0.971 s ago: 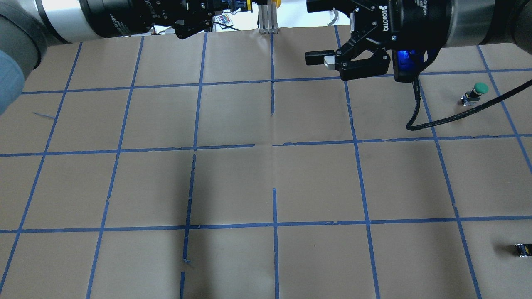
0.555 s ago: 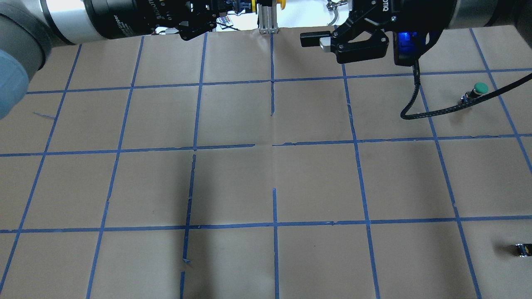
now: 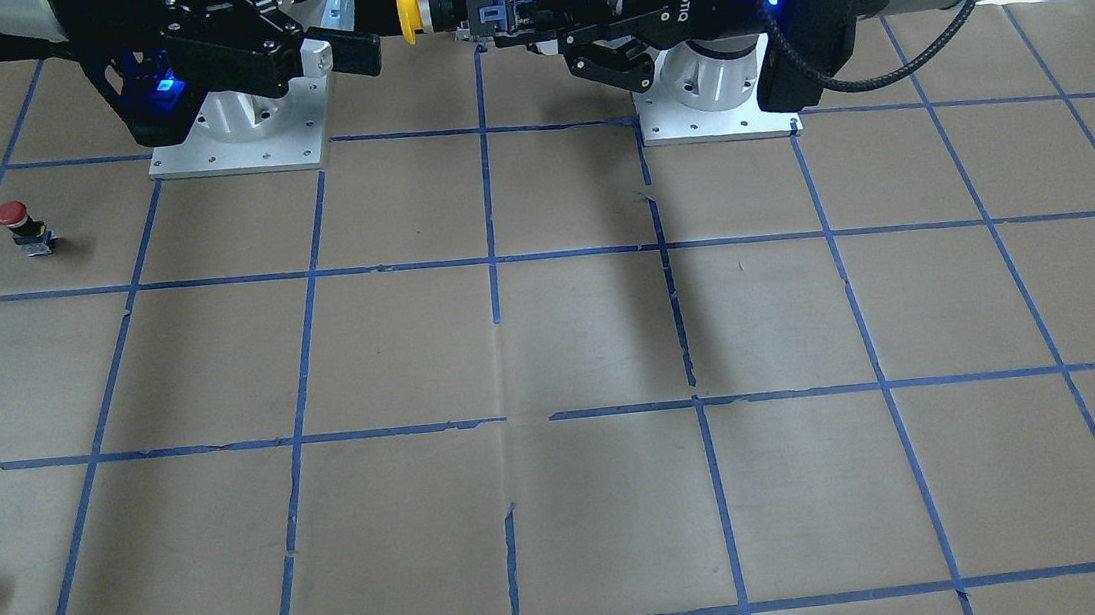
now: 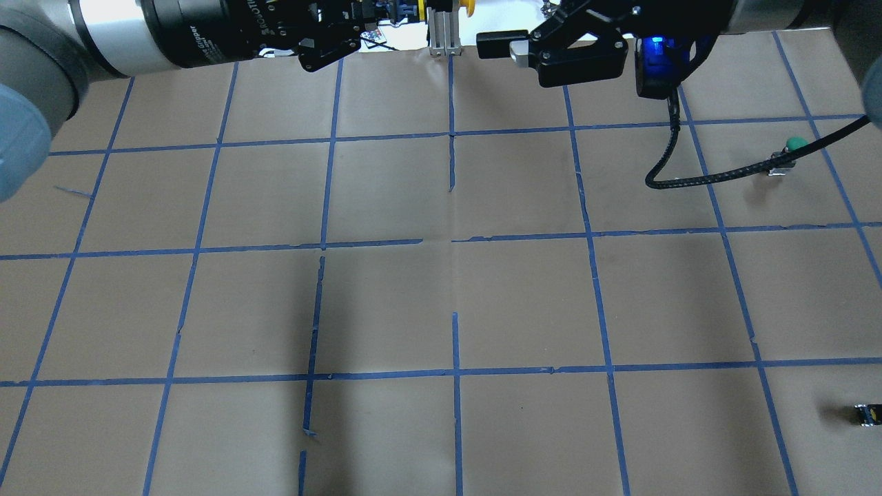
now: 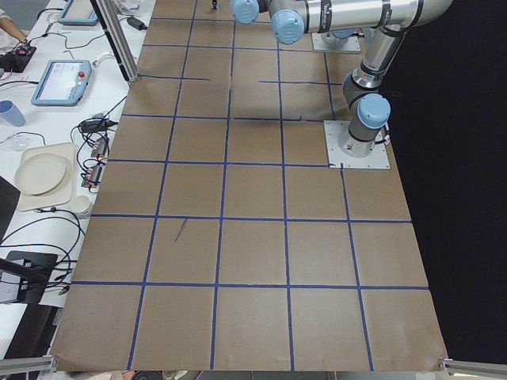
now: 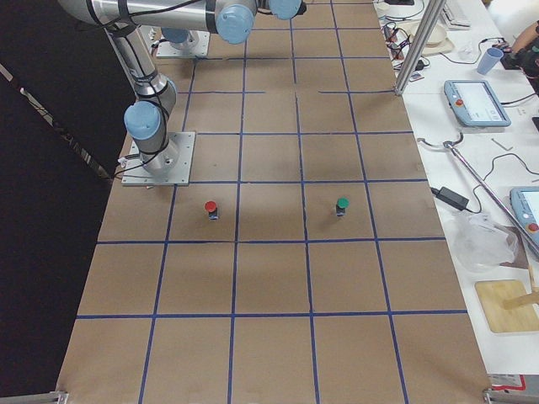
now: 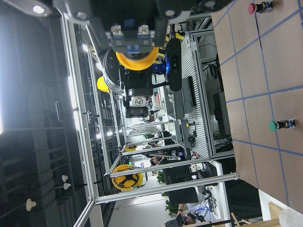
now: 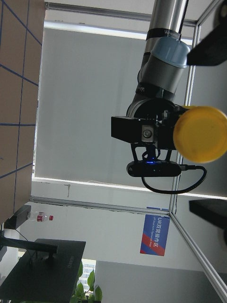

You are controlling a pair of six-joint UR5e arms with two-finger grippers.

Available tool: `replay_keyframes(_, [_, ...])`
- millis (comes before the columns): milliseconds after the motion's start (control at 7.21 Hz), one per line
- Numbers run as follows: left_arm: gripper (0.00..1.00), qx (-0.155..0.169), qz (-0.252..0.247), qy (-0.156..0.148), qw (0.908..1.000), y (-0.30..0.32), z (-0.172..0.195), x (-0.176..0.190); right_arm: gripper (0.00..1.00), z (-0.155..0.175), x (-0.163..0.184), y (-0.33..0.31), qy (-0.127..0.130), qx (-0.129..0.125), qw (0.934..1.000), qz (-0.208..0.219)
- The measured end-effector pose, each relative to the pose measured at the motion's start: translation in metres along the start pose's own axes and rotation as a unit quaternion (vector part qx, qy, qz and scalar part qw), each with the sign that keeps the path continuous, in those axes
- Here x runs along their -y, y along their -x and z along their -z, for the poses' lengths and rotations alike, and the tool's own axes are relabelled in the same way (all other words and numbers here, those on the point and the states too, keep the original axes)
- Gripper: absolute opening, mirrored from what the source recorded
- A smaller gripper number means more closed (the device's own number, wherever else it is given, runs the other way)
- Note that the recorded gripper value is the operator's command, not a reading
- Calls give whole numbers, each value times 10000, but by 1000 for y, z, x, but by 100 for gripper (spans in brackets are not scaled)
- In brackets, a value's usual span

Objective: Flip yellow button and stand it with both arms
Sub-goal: 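Close the right gripper on the yellow button held by the left gripper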

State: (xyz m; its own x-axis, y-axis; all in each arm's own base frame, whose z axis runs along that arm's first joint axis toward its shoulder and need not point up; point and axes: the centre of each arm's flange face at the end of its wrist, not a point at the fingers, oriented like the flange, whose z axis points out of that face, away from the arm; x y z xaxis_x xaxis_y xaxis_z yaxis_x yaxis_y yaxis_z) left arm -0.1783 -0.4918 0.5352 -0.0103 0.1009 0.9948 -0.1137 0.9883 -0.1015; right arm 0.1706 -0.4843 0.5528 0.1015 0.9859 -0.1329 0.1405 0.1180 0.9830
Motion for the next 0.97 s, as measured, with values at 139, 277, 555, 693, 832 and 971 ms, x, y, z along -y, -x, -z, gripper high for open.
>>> replay_keyframes(139, [12, -46, 128, -14, 9999, -1, 0, 0, 99, -3, 0, 1, 14, -1, 10000, -19])
replay_keyframes(277, [12, -67, 190, -18, 9998, -1, 0, 0, 99, -8, 0, 0, 25, -48, 10000, -29])
replay_keyframes(555, [12, -75, 225, -20, 9997, -1, 0, -1, 99, -16, -2, -1, 44, -127, 9999, -16])
replay_keyframes(693, [11, -73, 229, -19, 9997, 0, 0, -1, 98, -17, -4, -2, 51, -136, 9999, 4])
replay_keyframes(832, [11, -72, 234, -19, 9997, 0, -1, 0, 93, -17, -7, -2, 64, -133, 9999, -14])
replay_keyframes(971, [11, -71, 235, -19, 9997, 1, 0, 0, 85, -17, -8, -2, 91, -127, 9999, -51])
